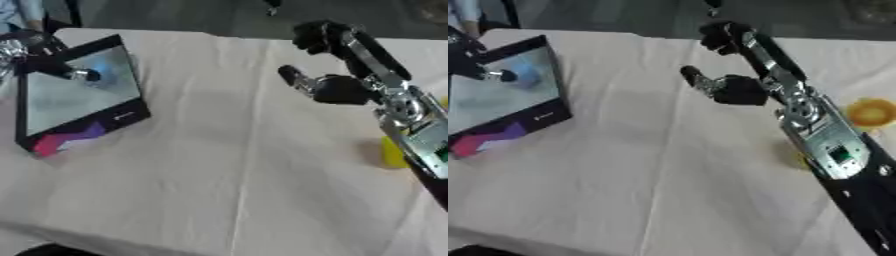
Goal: Pick up the objects with one hand, pass them to the other hand, and then place them into the box on the other side of the table.
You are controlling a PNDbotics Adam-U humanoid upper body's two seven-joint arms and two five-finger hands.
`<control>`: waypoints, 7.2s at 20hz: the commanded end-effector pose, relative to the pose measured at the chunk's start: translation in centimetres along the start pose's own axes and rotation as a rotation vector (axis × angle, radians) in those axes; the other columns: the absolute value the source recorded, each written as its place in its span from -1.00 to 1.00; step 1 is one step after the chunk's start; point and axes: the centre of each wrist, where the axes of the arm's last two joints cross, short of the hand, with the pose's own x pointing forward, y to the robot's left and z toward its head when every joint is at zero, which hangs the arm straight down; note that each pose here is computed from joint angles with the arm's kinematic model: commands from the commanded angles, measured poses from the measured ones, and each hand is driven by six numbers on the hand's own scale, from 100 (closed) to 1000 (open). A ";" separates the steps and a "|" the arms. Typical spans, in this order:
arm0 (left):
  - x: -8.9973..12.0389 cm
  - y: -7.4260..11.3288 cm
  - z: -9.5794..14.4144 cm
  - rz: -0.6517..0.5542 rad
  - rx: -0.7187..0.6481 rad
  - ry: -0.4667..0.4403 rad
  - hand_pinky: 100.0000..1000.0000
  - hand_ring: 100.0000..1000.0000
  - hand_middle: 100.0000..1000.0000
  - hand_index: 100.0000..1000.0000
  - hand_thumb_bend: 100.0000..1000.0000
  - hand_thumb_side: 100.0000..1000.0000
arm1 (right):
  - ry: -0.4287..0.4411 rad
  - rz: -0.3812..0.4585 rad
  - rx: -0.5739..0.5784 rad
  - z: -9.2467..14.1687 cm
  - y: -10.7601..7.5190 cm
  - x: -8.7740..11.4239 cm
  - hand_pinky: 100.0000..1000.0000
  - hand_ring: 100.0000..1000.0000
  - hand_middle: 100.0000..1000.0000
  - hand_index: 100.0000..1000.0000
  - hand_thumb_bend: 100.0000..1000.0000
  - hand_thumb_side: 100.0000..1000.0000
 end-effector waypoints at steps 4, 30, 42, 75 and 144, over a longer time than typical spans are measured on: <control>2.2 2.6 2.4 0.073 0.167 -0.114 0.65 0.61 0.50 0.64 0.14 -0.20 | -0.014 0.066 -0.039 0.2 -2.8 1.1 0.58 0.52 0.33 0.61 -0.31 -0.39; 4.2 -0.4 3.8 0.501 0.354 -0.374 0.62 0.61 0.56 0.55 0.04 -0.06 | 0.292 0.388 0.336 8.9 -11.9 0.7 0.71 0.67 0.53 0.68 -0.04 -0.32; 4.4 -0.4 3.7 0.485 0.336 -0.371 0.63 0.61 0.55 0.55 0.04 -0.06 | 0.374 0.475 0.619 9.7 -13.1 -0.9 0.74 0.66 0.53 0.68 0.14 -0.44; 4.4 -0.9 3.6 0.498 0.312 -0.367 0.62 0.60 0.54 0.54 0.03 -0.01 | 0.617 0.601 0.651 10.8 -10.9 -9.4 0.69 0.47 0.27 0.48 -0.04 -0.79; 24.8 -0.3 11.5 0.025 0.034 -0.899 0.58 0.57 0.51 0.56 0.10 0.05 | 0.166 0.121 0.045 -1.1 1.2 -1.9 0.52 0.14 -0.22 0.05 -0.77 -1.00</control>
